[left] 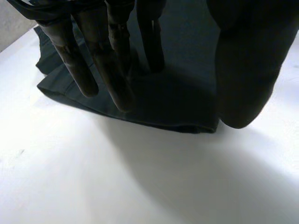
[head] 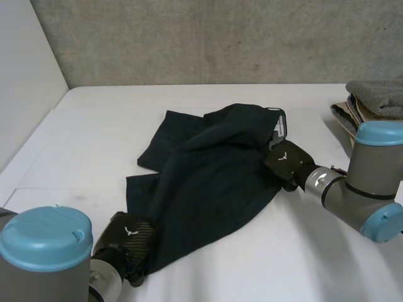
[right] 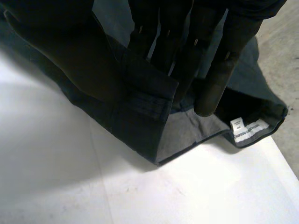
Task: Fold the laundry.
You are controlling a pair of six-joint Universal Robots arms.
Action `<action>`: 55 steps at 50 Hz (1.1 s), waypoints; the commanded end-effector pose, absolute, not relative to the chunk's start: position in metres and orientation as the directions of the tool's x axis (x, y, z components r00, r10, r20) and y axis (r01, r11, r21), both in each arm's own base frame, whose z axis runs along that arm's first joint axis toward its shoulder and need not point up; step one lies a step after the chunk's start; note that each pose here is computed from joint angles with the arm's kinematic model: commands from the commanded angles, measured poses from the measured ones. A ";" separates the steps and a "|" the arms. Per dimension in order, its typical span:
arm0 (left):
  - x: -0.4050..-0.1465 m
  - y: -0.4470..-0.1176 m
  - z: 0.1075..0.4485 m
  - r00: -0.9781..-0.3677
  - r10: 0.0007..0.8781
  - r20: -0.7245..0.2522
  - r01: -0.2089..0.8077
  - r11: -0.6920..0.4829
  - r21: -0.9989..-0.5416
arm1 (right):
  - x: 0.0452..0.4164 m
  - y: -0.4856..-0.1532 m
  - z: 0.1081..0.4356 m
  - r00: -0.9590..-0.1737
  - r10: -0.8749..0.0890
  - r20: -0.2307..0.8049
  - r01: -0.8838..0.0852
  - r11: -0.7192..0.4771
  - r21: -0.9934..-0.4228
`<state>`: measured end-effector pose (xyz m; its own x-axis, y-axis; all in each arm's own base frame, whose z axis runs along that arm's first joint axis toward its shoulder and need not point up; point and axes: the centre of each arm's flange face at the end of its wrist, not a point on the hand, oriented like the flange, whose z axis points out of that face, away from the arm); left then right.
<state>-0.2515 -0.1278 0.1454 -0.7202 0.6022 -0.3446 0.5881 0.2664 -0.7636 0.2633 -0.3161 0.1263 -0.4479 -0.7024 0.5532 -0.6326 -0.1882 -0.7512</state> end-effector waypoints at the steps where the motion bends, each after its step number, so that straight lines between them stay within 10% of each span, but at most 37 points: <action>1: -0.256 -0.133 0.137 -0.701 0.598 -0.390 0.610 0.219 -0.761 | 0.264 -0.309 0.135 -0.481 -0.702 0.525 -0.610 -0.162 -0.775; 21: -0.267 -0.168 0.142 -0.617 0.487 -0.618 0.698 -0.025 -0.716 | 0.256 -0.299 0.167 -0.548 -0.679 0.489 -0.580 -0.112 -0.807; 40: -0.225 -0.190 0.345 -0.877 0.293 -0.380 0.305 -0.272 -0.913 | 0.221 -0.245 0.334 -0.607 -0.588 0.534 -0.578 -0.135 -0.805; 55: -0.252 -0.277 0.250 -0.821 0.428 -0.378 0.428 0.023 -0.903 | 0.246 -0.276 0.247 -0.437 -0.749 0.498 -0.760 0.011 -0.650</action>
<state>-0.2342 -0.2323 0.2971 -0.8487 0.3953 -0.3513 0.3588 -0.0577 -0.9316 0.2333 -0.2502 0.2931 -0.4673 -0.7064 0.5316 -0.7044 -0.0658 -0.7067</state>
